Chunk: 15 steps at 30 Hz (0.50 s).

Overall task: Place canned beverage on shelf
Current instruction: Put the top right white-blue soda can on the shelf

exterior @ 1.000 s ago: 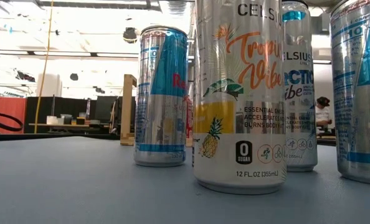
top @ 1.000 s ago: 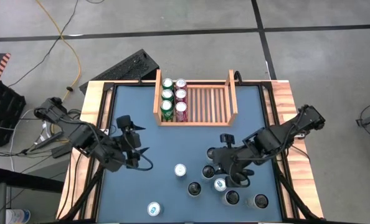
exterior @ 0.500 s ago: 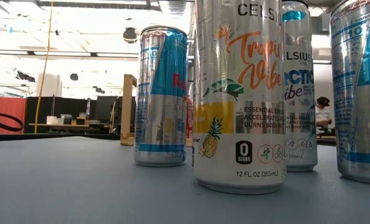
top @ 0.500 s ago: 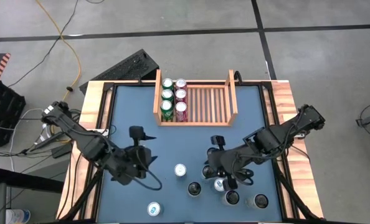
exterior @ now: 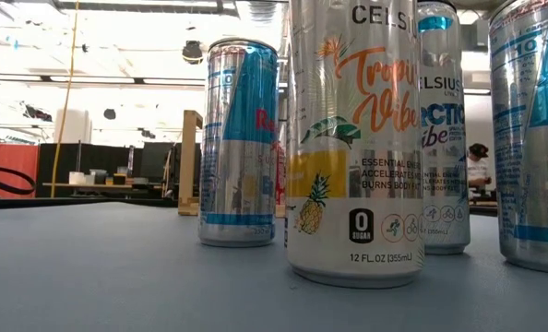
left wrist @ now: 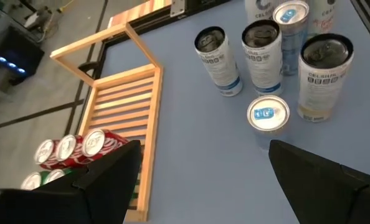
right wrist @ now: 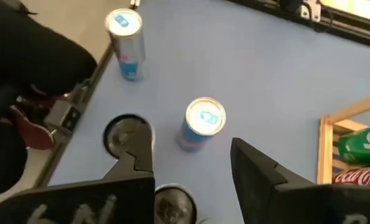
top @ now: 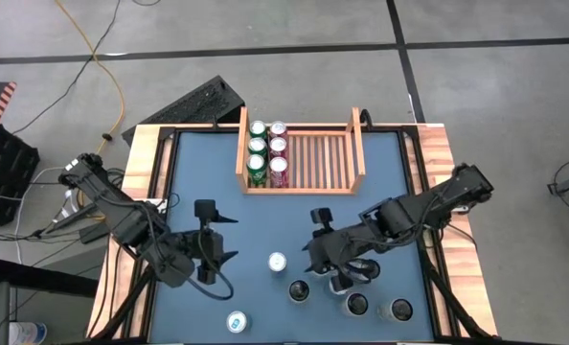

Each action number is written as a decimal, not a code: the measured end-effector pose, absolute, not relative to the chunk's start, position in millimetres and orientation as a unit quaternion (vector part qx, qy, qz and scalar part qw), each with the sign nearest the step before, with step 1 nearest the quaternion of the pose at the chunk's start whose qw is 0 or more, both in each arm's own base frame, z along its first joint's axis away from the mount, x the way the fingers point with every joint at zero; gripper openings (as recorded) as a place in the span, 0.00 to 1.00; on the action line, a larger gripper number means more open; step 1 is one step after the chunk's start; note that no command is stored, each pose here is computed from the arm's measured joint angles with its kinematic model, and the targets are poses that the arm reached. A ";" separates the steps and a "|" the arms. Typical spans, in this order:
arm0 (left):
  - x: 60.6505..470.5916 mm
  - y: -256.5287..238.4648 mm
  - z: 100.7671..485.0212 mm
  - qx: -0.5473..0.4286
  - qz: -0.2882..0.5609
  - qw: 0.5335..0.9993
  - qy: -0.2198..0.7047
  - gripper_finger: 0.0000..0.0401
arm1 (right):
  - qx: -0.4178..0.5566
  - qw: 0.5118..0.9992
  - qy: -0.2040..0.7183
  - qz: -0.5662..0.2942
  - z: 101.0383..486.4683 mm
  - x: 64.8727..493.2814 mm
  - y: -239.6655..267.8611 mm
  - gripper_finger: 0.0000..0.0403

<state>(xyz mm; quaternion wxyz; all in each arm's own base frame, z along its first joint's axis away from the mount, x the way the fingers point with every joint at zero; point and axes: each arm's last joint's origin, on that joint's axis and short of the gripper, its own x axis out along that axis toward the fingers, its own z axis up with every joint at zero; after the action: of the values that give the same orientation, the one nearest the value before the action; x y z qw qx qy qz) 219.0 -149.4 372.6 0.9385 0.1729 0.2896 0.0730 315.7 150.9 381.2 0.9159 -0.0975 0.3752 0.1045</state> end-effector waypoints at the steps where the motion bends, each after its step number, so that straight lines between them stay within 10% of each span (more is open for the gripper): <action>1: 218.4 -149.0 369.9 0.171 0.073 0.939 0.288 0.85 | -0.096 0.917 0.373 0.102 379.3 319.8 150.4 0.32; 15: 201.0 -132.6 347.2 0.124 0.030 0.973 0.192 0.85 | -0.110 0.913 0.373 0.122 368.4 332.3 156.0 0.32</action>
<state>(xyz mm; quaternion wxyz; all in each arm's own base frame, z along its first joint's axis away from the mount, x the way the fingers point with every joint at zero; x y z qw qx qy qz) 201.0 -132.6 347.2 0.9730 0.1242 0.1924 0.0302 332.3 156.0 368.4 0.9134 -0.1098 0.3727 0.1215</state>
